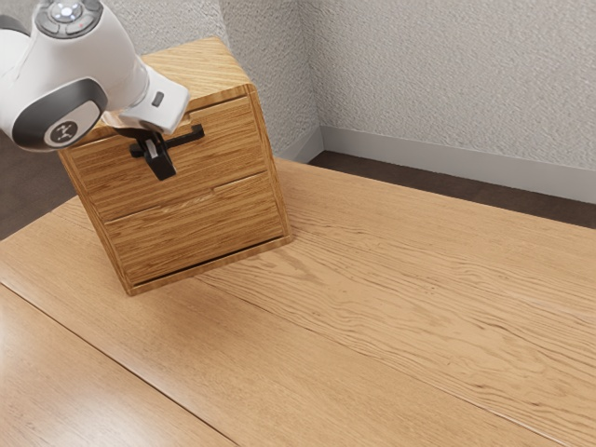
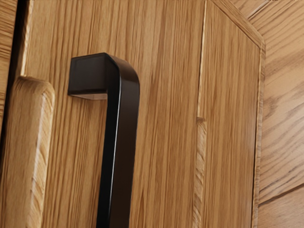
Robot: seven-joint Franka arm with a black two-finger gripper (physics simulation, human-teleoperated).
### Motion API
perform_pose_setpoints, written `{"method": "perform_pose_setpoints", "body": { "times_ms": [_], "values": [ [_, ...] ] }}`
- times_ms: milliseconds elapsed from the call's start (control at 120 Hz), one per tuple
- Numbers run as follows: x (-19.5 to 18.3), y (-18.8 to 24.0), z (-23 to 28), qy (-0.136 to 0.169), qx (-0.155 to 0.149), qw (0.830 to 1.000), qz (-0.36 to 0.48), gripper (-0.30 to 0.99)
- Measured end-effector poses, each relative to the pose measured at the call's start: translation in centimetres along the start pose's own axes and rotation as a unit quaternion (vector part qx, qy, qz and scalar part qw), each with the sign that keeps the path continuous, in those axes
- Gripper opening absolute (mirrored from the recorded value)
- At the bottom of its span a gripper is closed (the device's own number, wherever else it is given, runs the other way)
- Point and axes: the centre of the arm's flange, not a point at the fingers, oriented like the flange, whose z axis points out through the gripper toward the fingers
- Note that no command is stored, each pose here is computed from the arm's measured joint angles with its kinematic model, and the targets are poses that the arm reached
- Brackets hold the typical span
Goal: Pull the drawer handle with one arm to open the drawer
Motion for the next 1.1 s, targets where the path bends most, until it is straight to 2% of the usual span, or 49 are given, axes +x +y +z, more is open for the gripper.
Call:
{"method": "perform_pose_setpoints", "body": {
  "times_ms": [467,1100],
  "values": [
    [-0.1,1.0,1.3,0.004,-0.014,1.0,0.003,0.69],
    [1.0,3.0,1.6,0.002,-0.017,1.0,0.005,0.69]
  ]
}}
